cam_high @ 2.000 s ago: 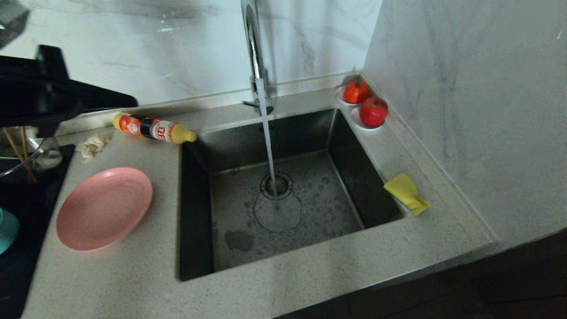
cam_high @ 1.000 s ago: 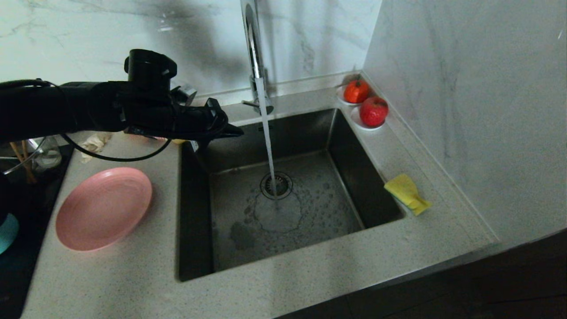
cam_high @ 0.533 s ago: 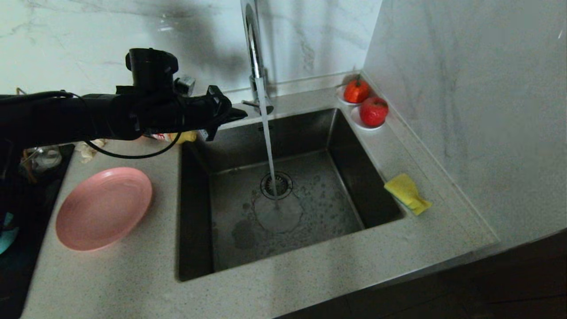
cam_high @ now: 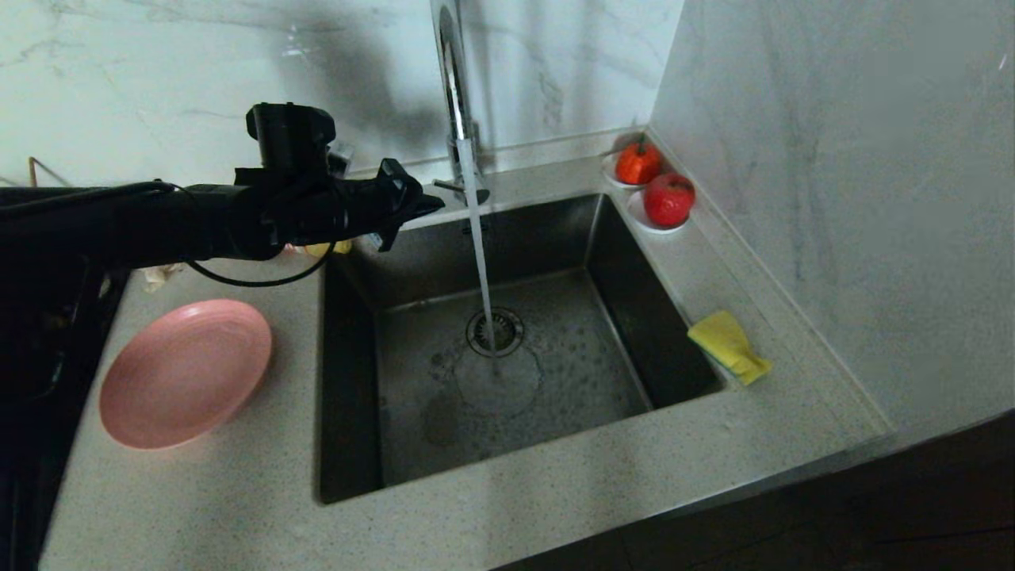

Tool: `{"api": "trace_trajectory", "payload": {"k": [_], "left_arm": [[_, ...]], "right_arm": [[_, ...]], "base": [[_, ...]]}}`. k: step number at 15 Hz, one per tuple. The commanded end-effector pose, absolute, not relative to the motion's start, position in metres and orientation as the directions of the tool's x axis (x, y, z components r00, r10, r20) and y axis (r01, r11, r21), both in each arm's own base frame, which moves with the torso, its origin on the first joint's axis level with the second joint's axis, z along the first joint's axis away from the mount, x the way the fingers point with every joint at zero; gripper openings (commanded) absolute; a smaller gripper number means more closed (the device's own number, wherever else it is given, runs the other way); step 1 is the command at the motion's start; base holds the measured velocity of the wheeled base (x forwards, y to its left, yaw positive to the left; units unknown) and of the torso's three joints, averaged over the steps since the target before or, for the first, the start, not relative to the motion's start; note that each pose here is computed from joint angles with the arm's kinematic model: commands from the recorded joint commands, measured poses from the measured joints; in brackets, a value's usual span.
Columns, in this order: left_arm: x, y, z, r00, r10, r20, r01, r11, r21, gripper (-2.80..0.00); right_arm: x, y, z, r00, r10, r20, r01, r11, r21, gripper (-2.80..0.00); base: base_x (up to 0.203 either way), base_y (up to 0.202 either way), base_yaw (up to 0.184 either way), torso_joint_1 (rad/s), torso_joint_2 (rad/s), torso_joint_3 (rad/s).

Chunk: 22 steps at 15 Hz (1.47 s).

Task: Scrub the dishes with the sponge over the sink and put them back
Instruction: Turn off the faucet

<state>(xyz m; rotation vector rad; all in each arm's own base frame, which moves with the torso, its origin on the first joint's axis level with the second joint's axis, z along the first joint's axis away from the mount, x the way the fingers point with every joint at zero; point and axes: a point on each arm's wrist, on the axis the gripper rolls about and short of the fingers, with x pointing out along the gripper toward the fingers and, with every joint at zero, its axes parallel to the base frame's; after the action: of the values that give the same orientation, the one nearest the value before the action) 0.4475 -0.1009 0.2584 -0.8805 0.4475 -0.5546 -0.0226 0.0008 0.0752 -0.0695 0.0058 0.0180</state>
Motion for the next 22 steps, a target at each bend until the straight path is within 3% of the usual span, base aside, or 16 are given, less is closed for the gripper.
{"api": "trace_trajectory", "payload": {"k": [1,16,22], "left_arm": [[0.455,-0.102,0.253,0.78,-0.612,-0.13,0.268,0.514,-0.815,-2.8],[0.474,-0.116,0.246,0.821,-0.564,0.089,0.423,0.496,-0.758,-2.8],[0.475,-0.115,0.245,0.838,-0.538,0.092,0.412,0.513,-0.753,-2.8]], "right_arm": [[-0.022,0.001,0.075,1.0,0.018,-0.008,-0.019,0.997,-0.07,-2.8],[-0.022,0.001,0.075,1.0,0.018,-0.008,-0.019,0.997,-0.07,-2.8],[-0.022,0.001,0.075,1.0,0.018,-0.008,-0.019,0.997,-0.07,-2.8]], "base": [[0.0,0.0,0.0,0.0,0.0,0.0],[0.0,0.0,0.0,0.0,0.0,0.0],[0.0,0.0,0.0,0.0,0.0,0.0]]}}
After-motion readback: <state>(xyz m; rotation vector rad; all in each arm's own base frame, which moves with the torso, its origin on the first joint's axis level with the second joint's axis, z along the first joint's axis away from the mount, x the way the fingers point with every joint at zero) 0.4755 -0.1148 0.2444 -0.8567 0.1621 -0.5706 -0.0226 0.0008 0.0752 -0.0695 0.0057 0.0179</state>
